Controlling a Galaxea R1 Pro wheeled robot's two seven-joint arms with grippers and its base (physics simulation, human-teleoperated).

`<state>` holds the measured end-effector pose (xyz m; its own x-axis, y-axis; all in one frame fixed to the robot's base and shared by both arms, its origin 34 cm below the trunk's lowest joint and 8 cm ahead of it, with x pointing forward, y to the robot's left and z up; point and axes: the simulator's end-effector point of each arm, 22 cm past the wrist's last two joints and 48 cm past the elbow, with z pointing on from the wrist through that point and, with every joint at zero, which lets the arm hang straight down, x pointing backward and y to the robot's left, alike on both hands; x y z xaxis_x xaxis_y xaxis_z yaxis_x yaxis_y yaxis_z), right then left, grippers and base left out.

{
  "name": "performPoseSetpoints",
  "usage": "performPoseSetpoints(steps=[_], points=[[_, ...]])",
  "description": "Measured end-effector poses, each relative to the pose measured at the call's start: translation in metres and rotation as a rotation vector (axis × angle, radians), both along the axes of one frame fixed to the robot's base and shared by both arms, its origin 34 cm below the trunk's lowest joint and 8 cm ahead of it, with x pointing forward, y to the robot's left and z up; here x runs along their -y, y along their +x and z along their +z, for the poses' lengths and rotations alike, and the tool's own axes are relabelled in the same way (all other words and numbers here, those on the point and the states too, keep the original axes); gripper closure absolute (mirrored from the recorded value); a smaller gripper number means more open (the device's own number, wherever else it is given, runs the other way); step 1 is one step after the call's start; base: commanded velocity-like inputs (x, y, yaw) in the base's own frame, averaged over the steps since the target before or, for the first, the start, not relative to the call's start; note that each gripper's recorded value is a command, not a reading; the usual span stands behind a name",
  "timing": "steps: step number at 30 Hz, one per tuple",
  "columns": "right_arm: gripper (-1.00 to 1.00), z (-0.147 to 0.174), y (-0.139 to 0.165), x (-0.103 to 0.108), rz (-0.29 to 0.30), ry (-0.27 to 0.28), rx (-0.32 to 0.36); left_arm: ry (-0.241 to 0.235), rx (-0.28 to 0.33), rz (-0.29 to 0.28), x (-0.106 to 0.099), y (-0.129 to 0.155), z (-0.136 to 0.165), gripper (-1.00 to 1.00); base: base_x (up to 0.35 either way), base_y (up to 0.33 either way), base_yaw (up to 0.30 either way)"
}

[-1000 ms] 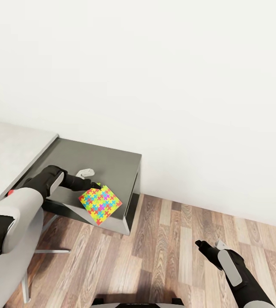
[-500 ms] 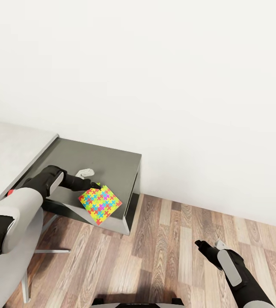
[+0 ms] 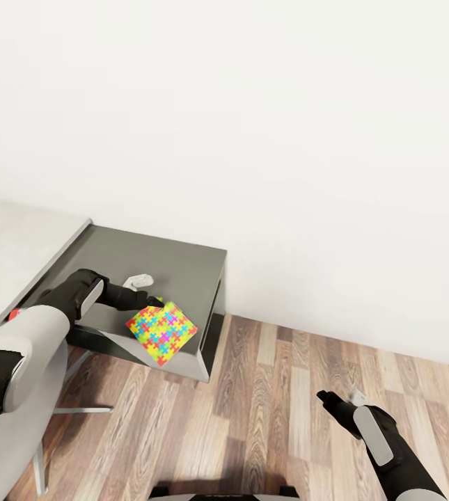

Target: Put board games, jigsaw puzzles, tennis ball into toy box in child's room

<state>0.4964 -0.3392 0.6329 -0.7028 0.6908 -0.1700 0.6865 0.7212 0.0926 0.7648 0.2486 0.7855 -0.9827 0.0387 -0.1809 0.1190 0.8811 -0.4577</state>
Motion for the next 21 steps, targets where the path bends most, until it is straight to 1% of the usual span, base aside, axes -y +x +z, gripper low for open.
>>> performPoseSetpoints(steps=[9,14,21], points=[[-1.0,0.0007,0.0007,-0.0003,0.0,0.0,0.002,0.0,0.002,0.0,0.0,0.0005,0.0013,-1.0,-0.001,0.0,-0.022],[-1.0,0.0006,0.0008,-0.0002,0.001,0.0,0.001,0.0,0.002,0.0,0.0,0.0005,0.0012,-1.0,-0.062,0.0,-0.001],[-1.0,0.0006,0.0008,-0.0012,0.001,0.001,0.002,0.0,0.002,0.0,0.0,0.0006,0.0014,-1.0,-0.012,0.0,0.0]])
